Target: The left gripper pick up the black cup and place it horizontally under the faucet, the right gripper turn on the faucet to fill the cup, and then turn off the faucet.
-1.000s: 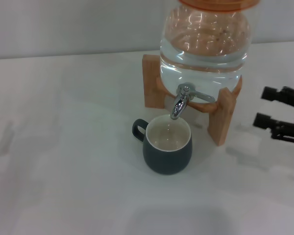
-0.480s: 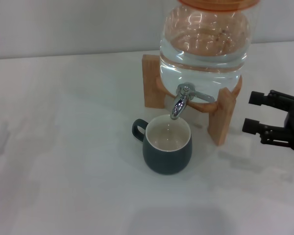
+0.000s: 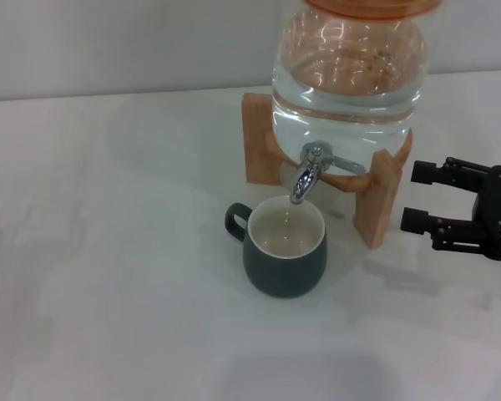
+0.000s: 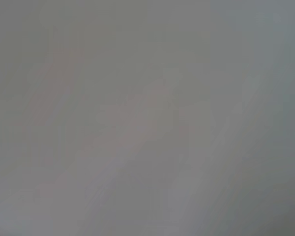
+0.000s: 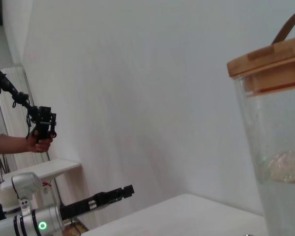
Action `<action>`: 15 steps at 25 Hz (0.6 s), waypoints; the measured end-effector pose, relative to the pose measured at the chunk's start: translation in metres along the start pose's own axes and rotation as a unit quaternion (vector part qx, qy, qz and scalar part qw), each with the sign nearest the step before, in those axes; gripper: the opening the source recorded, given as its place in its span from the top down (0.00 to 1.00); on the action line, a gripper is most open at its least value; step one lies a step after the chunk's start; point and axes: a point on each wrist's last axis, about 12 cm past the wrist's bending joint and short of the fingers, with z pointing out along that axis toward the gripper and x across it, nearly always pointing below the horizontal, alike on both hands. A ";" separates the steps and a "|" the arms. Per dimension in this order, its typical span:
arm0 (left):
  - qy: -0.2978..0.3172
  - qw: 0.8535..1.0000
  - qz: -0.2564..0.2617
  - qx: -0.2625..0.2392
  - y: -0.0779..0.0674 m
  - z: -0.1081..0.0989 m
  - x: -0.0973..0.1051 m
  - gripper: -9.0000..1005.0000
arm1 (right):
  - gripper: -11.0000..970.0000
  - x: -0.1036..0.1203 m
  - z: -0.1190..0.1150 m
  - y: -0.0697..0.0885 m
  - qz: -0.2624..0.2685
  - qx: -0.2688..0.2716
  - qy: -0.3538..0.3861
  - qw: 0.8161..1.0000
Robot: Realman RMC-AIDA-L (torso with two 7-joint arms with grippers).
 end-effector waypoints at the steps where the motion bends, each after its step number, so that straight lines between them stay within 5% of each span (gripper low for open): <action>1: -0.001 1.000 0.001 -0.001 0.001 -0.001 -0.001 0.39 | 0.15 0.000 0.001 0.000 0.001 0.000 0.003 1.000; 15: -0.002 1.000 -0.002 -0.005 0.002 -0.003 -0.002 0.39 | 0.15 -0.009 0.025 -0.011 0.001 0.022 0.048 0.999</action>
